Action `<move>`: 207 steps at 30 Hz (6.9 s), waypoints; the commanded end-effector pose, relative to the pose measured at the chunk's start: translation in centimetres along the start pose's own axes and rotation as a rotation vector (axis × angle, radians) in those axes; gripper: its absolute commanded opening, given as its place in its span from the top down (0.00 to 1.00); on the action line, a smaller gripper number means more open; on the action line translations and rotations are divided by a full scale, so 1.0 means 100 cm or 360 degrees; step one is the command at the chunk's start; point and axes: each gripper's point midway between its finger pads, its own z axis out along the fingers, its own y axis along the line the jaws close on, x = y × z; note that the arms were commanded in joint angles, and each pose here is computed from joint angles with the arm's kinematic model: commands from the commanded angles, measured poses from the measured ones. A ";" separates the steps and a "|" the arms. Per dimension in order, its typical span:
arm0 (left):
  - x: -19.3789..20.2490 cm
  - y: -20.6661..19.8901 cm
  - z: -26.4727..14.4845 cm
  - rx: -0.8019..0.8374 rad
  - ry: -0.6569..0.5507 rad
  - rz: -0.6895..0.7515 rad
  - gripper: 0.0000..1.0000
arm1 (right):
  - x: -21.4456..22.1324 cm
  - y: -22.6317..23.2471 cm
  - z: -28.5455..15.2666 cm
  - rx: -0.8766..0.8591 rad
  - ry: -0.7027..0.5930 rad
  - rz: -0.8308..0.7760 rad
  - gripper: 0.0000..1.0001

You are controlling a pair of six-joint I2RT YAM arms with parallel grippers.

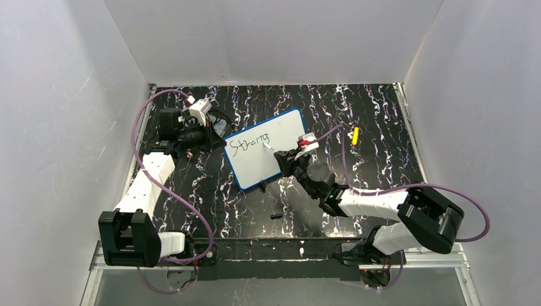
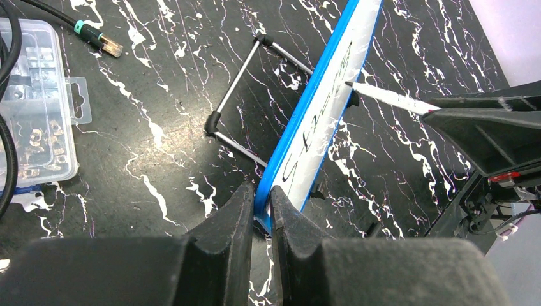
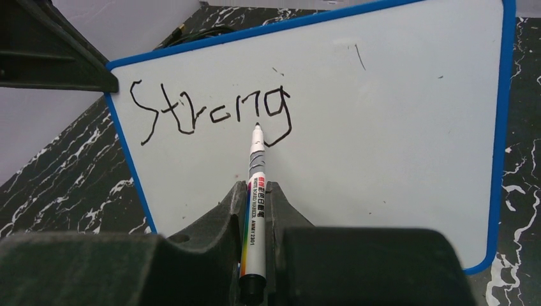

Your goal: Write a sentence on the whiteboard

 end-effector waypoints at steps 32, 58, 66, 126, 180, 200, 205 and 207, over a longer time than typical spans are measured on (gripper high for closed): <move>0.000 -0.012 -0.006 0.0052 0.0000 0.0025 1.00 | -0.102 -0.040 -0.017 -0.0281 -0.0054 0.0035 0.99; 0.003 -0.009 -0.004 0.0043 0.0025 0.0005 1.00 | -0.093 -0.062 0.015 -0.0297 -0.0044 0.0068 0.99; 0.004 -0.009 -0.003 0.0041 0.0031 0.0001 1.00 | -0.082 -0.069 0.018 -0.0252 -0.0006 0.0069 0.99; 0.004 -0.009 -0.003 0.0042 0.0034 0.0000 1.00 | -0.075 -0.074 0.030 -0.0197 -0.0005 0.0061 0.99; 0.005 -0.008 -0.002 0.0035 0.0039 -0.0006 1.00 | -0.067 -0.100 0.020 0.0034 -0.0056 0.0122 0.99; 0.005 -0.009 -0.003 0.0041 0.0036 -0.0003 1.00 | -0.101 -0.066 0.021 -0.0228 -0.0165 0.0100 0.99; 0.005 -0.009 -0.003 0.0039 0.0035 -0.0002 1.00 | -0.094 -0.068 0.029 -0.0217 -0.0139 0.0103 0.99; 0.005 -0.009 -0.003 0.0041 0.0036 -0.0003 1.00 | -0.089 -0.071 0.030 -0.0199 -0.0125 0.0101 0.99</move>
